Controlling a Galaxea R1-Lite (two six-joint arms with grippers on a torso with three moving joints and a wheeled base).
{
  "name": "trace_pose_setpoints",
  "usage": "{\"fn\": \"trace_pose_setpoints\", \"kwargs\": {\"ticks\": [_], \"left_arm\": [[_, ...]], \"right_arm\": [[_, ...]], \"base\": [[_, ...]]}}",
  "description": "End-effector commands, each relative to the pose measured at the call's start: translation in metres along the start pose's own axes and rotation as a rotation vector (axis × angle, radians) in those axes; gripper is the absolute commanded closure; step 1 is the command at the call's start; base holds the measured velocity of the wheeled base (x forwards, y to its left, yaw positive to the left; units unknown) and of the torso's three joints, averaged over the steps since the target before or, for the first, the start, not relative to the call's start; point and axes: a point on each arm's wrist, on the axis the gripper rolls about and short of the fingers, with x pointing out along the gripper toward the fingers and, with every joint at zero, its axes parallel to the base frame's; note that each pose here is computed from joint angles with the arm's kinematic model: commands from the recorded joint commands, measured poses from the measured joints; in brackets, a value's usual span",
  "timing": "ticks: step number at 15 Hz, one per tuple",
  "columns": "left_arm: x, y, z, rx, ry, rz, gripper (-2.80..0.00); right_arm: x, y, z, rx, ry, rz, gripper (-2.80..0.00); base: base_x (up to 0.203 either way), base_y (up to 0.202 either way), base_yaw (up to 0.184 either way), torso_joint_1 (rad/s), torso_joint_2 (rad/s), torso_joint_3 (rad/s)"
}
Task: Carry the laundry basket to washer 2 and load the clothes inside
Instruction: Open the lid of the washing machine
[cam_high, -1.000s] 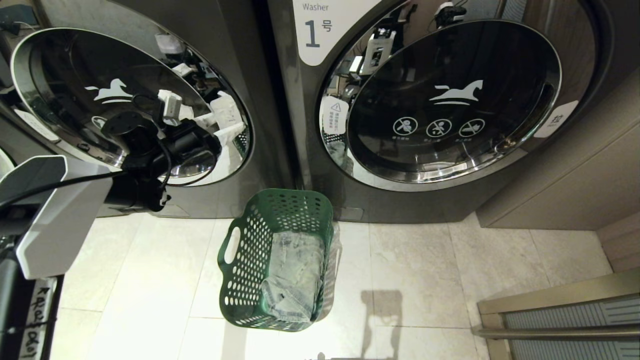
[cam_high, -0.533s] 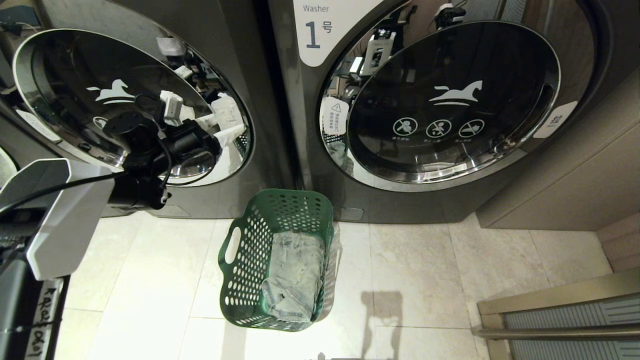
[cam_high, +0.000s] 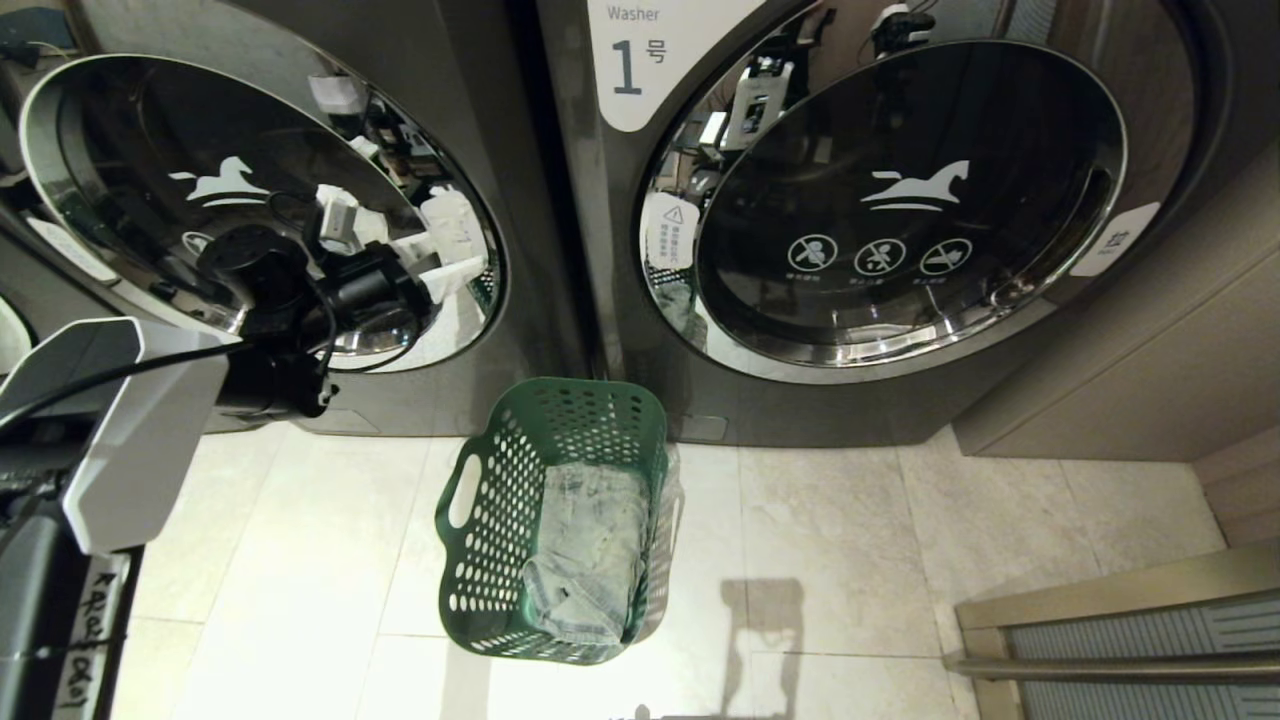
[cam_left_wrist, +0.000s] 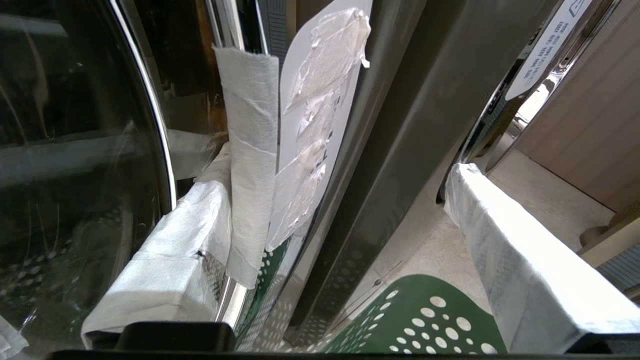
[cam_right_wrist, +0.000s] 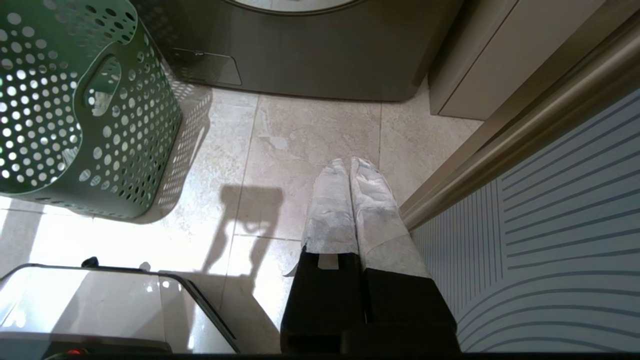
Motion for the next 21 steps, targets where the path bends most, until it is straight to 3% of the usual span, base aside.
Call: {"fn": "trace_pose_setpoints", "kwargs": {"ticks": [1,3,8,21], "left_arm": [[0.006,-0.004,-0.001,0.003,-0.004,-0.032,-2.80],[0.014,-0.007,0.005,0.011,-0.021,-0.057,-2.80],[0.026,-0.017,0.009,0.005,-0.009,-0.216,-2.80],[0.042,-0.036,0.023,0.045,-0.007,-0.416,-2.80]], "right_arm": [[0.000,0.000,0.000,-0.001,0.001,0.001,0.00],[0.000,0.000,0.000,-0.001,0.001,0.001,0.00],[0.000,0.000,0.000,-0.001,0.001,0.001,0.00],[0.000,0.000,0.000,-0.001,0.001,0.001,0.00]], "base": [[0.000,0.000,0.000,0.000,0.00,0.000],[0.000,0.000,0.000,0.000,0.00,0.000],[0.000,0.000,0.000,0.000,0.00,0.000],[0.000,0.000,0.000,0.000,0.00,0.000]]}}
